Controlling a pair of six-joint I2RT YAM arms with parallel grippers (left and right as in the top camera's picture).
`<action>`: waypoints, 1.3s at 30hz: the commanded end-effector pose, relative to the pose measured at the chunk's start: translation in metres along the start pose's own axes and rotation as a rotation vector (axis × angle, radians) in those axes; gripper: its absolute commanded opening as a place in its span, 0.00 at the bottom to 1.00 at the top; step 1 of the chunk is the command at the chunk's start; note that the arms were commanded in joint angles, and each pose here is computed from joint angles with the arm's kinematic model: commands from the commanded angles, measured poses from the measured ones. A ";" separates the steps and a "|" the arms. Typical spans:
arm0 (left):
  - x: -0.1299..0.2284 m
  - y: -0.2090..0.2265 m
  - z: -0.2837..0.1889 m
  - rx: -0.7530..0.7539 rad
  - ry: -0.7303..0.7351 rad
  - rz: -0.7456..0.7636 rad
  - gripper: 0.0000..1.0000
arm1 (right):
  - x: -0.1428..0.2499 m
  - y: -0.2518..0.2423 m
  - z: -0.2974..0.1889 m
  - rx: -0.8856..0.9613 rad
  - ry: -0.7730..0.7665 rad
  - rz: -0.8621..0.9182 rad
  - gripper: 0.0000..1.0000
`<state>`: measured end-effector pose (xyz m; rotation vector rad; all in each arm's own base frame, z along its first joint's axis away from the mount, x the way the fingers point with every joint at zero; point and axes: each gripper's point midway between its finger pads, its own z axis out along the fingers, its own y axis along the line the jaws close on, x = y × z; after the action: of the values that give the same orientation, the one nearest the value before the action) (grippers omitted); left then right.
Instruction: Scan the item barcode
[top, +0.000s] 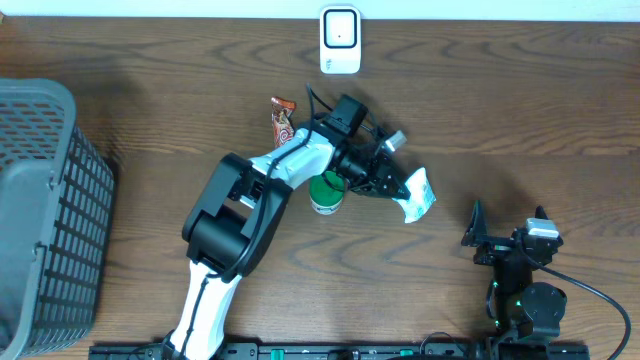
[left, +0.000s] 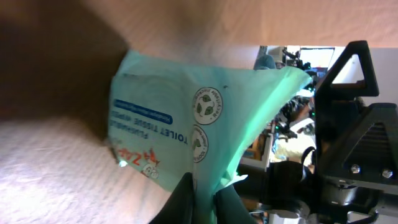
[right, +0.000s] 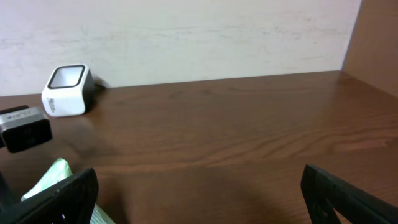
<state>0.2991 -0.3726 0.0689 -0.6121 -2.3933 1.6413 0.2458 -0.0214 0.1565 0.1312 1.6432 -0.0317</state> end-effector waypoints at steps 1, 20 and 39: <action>-0.015 0.038 -0.022 -0.115 -0.075 -0.045 0.38 | 0.001 0.000 0.000 0.001 0.001 -0.012 0.99; -0.062 -0.095 -0.187 -0.415 -0.576 0.209 0.82 | 0.001 0.000 0.000 0.001 0.001 -0.012 0.99; 0.123 -0.276 -0.453 -1.198 -1.614 0.299 0.82 | 0.005 0.051 -0.007 -0.285 0.098 0.408 0.99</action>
<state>0.3171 -0.0434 0.4666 0.5848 -4.4922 0.4214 0.2468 0.0002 0.1559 0.2303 1.6411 0.2515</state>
